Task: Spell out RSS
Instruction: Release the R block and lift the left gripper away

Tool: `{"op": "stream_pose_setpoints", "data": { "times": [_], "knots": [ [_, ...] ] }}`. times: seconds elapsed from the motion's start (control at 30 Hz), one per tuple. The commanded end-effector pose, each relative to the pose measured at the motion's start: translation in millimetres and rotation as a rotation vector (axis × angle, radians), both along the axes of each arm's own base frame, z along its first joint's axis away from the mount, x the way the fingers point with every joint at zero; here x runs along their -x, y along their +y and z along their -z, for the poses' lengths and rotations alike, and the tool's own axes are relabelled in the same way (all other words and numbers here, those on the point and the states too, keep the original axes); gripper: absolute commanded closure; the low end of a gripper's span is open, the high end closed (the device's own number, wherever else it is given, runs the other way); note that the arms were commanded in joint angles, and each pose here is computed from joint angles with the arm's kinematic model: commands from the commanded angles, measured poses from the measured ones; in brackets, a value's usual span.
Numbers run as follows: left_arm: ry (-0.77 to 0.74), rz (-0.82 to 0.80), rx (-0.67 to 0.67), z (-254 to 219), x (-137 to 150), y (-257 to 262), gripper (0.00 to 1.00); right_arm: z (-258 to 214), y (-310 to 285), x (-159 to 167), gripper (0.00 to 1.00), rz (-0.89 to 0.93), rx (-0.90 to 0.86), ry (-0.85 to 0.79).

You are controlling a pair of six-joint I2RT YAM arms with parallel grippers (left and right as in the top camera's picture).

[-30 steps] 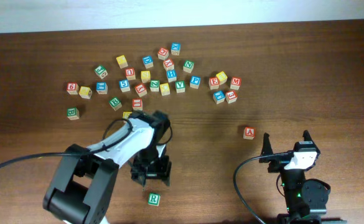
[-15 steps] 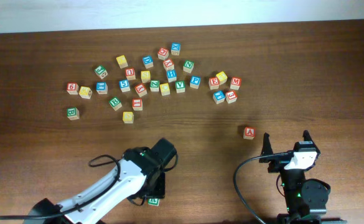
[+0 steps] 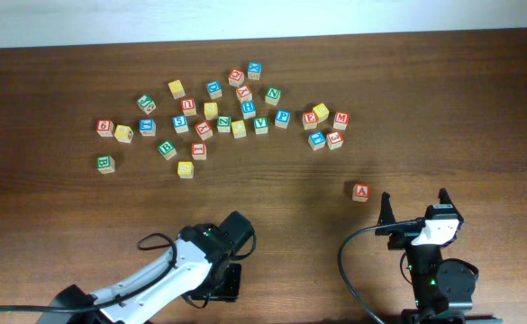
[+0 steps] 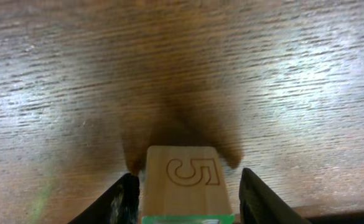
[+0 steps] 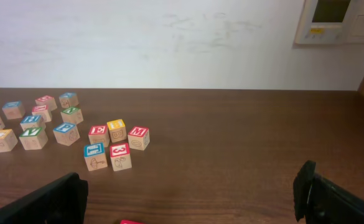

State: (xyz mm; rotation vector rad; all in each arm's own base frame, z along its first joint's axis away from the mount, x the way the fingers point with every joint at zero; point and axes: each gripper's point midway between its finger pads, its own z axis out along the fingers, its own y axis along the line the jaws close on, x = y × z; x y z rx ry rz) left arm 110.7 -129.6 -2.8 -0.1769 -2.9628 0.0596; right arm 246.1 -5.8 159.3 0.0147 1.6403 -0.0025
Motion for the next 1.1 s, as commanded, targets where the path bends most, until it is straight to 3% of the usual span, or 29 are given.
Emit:
{"op": "stream_pose_setpoints", "data": {
  "times": [0.0,0.2,0.3,0.47,0.53,0.63,0.77,0.9,1.07],
  "knots": [
    [-0.024,0.006,-0.011,1.0,-3.0,1.8,0.60,2.2,-1.8,0.2,0.02,0.009,-0.011,0.003],
    [-0.028,0.002,-0.010,1.0,-4.2,1.2,0.79,2.2,-1.8,0.2,0.02,0.009,-0.011,0.003],
    [-0.061,0.001,0.010,-3.0,-14.3,-5.9,0.76,2.2,-1.8,0.2,0.02,0.009,-0.011,0.003],
    [-0.359,-0.165,-0.056,-35.0,-109.6,14.4,0.78,2.2,-1.8,0.2,0.02,0.009,-0.011,0.003],
    [-0.530,-0.288,0.018,-48.0,-163.5,19.1,0.80,2.2,-1.8,0.2,0.02,0.009,-0.011,0.003],
    [-0.645,-0.321,0.093,-54.2,-198.5,7.3,0.80,2.2,-1.8,0.2,0.02,0.009,-0.011,0.003],
    [-0.477,-0.277,0.091,-7.6,-181.8,-2.5,0.79,2.2,-1.8,0.2,0.02,0.009,-0.011,0.003],
    [-0.423,-0.210,0.082,-9.2,-172.1,-2.9,0.78,2.2,-1.8,0.2,0.02,0.009,-0.011,0.003],
    [-0.430,-0.208,0.086,-16.6,-177.6,-5.4,0.66,2.3,-1.8,0.2,0.02,0.009,-0.011,0.003]
  ]
}}
